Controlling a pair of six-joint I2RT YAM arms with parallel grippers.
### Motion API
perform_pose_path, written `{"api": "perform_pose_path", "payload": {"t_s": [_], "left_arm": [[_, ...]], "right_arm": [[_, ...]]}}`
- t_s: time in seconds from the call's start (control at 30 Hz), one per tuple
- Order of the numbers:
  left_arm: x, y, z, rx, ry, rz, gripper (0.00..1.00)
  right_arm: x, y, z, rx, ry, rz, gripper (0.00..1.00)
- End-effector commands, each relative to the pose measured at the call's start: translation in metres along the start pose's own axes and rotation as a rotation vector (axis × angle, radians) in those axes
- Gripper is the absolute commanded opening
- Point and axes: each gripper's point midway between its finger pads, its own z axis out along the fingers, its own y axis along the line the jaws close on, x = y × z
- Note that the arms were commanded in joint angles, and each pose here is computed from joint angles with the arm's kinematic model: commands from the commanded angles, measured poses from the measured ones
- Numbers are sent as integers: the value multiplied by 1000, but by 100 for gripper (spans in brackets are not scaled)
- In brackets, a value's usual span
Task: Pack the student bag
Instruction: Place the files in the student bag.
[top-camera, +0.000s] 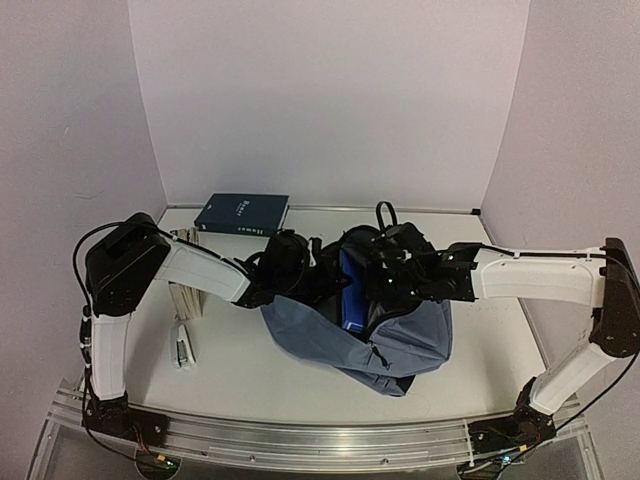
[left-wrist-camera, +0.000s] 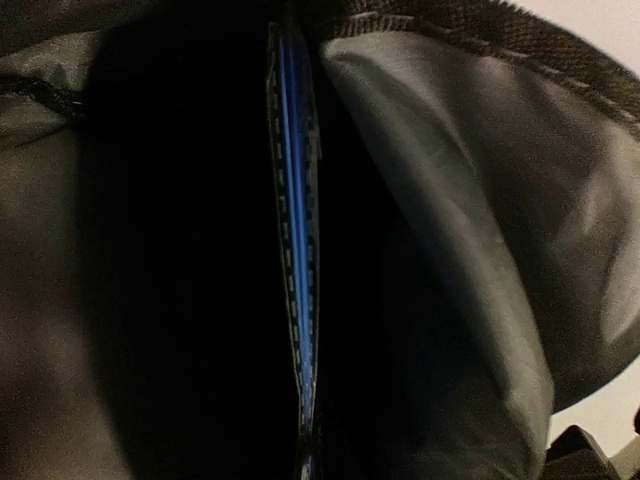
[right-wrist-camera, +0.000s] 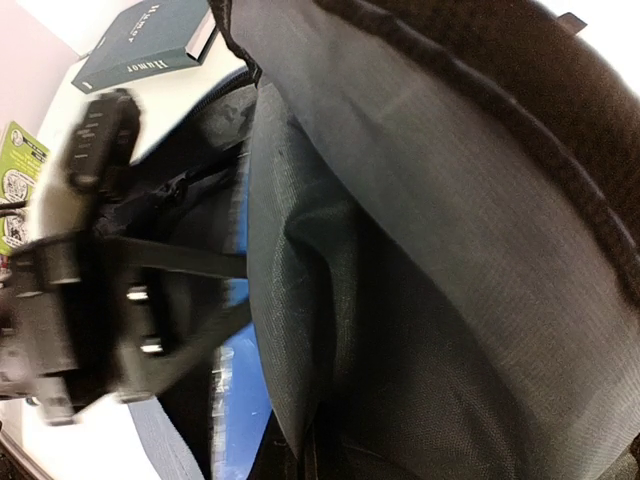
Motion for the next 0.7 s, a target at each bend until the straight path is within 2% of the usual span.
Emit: {"api": "perform_pose_path", "payload": {"t_s": [0.0,0.1,0.2,0.33,0.4,0.5,0.67], "left_arm": [[4,-3,16,-25,3,85,3],[2,-6,11,-35,-3,112,10],[-3,-16,-4,-50,-26,168,23],[-8,-29,-27,-93,-37,248,51],[-9,-31,-39,-132,-31,288,62],[-11,-31,-65,-194,-25,335,73],[-24,-37,-122,-268,-26,378,81]], "right_arm": [[-20,17,-9,-58,-80,27,0],[-21,14,-10,-50,-88,31,0],[-21,11,-12,-41,-97,33,0],[-20,7,-13,-30,-102,34,0],[-20,6,-13,-27,-104,34,0],[-20,4,-14,-24,-106,34,0],[-21,1,-16,-15,-117,32,0]]}}
